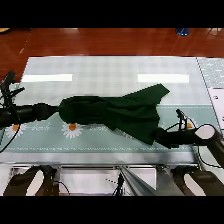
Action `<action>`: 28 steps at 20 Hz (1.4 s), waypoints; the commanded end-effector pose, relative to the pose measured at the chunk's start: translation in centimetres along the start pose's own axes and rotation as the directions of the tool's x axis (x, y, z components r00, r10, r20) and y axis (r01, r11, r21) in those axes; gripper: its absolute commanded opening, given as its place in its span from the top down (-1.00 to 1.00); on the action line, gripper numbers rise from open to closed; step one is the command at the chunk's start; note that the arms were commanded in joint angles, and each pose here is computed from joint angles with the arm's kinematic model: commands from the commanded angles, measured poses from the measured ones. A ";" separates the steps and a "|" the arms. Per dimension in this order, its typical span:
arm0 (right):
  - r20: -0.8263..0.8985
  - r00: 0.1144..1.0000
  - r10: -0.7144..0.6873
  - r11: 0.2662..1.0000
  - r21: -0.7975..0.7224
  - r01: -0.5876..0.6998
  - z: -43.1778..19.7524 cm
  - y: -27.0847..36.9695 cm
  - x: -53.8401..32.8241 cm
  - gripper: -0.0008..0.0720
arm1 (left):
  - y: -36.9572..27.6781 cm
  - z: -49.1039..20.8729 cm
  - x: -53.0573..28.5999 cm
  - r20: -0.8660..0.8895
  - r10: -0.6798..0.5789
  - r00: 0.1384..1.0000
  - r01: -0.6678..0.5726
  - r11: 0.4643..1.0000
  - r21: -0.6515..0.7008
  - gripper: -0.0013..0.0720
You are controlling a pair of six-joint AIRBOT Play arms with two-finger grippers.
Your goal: Fold the shirts.
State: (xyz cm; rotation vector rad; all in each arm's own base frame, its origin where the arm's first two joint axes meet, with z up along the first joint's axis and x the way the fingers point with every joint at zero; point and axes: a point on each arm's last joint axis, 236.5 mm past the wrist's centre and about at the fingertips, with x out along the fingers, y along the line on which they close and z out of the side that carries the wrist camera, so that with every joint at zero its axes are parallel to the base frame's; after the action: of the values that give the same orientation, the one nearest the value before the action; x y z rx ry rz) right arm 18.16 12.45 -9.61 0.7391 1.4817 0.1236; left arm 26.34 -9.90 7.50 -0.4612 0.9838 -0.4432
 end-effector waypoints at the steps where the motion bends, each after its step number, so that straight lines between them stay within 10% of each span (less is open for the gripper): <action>1: 0.010 0.999 -0.041 0.998 0.037 0.041 0.1 -0.3 2.2 -0.53 | 0.0 0.0 0.0 0.000 0.000 1.000 0.000 1.000 0.001 0.92; 3: 0.011 1.000 -0.023 0.997 0.070 0.022 0.3 0.3 3.4 -0.48 | 0.0 0.0 0.0 0.000 0.000 1.000 0.000 1.000 0.001 0.92; 6: 0.063 0.995 0.072 0.996 0.051 -0.076 1.9 3.2 3.1 0.92 | 0.0 0.0 0.0 0.001 0.000 1.000 0.000 1.000 0.001 0.92; 12: 0.219 0.900 0.377 0.872 -0.410 -0.266 4.9 16.8 -11.6 0.92 | -2.9 4.5 -3.6 0.128 -0.004 0.992 -0.012 0.992 0.124 0.92; 16: 0.537 0.609 0.584 0.747 -0.649 -0.143 4.9 24.1 -31.4 0.92 | -11.4 11.9 -14.1 0.409 -0.066 0.910 -0.091 0.932 0.352 0.92; 22: 0.887 0.141 0.440 0.844 -0.462 0.273 -0.3 21.8 -53.0 0.92 | -20.4 14.9 -33.3 0.795 -0.023 0.606 -0.498 0.768 0.402 0.92; 28: 0.951 0.156 0.267 0.873 -0.307 0.378 -3.9 17.5 -54.7 0.92 | -21.0 9.8 -35.4 0.760 0.060 0.647 -0.474 0.812 0.340 0.92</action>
State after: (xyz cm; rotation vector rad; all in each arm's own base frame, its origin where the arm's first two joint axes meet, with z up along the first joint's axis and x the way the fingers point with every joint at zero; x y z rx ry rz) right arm 16.66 1.75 47.03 0.1844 0.0147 0.0336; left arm 17.24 -6.38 48.99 0.0770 0.0424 -0.2222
